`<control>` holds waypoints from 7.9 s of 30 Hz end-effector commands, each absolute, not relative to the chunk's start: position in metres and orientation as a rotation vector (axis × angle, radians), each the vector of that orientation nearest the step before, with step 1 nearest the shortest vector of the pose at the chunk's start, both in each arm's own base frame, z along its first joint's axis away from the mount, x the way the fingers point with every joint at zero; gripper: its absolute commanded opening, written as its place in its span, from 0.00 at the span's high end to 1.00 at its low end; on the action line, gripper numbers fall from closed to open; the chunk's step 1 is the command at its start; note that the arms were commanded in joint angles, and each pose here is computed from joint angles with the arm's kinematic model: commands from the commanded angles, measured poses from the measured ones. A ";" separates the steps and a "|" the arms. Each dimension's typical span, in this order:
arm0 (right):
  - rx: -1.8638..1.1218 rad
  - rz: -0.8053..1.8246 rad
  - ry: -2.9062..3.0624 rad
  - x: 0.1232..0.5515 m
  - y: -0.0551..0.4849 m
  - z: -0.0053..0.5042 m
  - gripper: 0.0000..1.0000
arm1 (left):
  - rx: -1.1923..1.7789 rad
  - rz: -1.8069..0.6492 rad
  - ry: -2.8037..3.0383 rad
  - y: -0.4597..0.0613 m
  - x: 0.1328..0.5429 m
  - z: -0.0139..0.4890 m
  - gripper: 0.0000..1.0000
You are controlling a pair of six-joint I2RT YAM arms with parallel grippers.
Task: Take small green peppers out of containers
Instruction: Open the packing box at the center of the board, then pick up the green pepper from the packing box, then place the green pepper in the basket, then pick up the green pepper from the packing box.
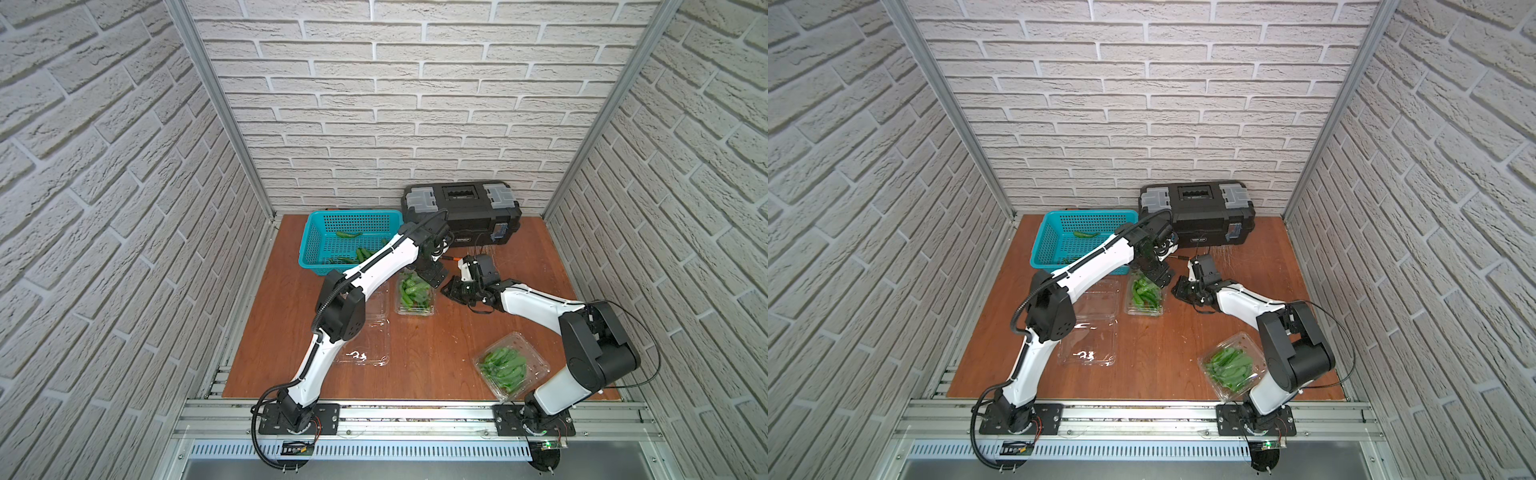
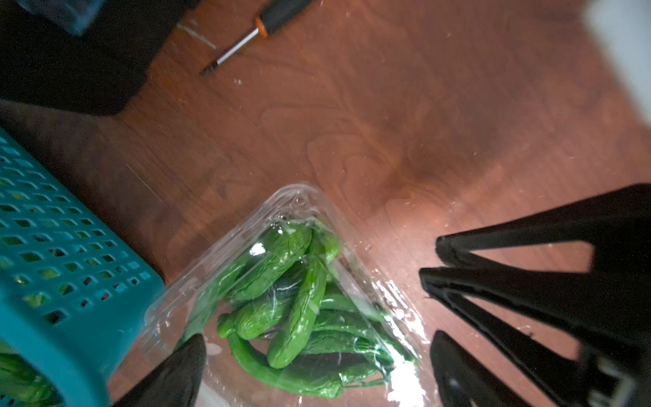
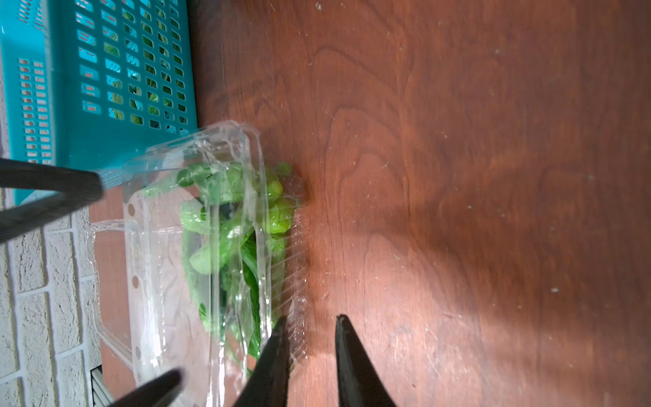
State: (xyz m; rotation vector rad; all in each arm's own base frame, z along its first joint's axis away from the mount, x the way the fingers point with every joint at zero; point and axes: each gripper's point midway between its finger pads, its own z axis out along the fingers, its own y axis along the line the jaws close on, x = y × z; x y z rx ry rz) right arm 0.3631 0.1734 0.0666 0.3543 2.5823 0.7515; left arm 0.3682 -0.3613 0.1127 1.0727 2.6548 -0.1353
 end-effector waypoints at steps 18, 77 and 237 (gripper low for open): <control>0.274 0.853 2.560 0.356 0.188 0.062 0.75 | 1.171 0.349 2.710 -0.332 0.353 0.073 0.27; 0.209 1.037 2.514 0.392 0.232 0.054 0.71 | 0.928 -0.318 2.795 -0.363 0.368 0.091 1.00; 0.645 0.251 2.501 0.358 0.036 0.112 0.68 | 1.551 -0.754 2.549 -0.412 0.285 0.101 0.31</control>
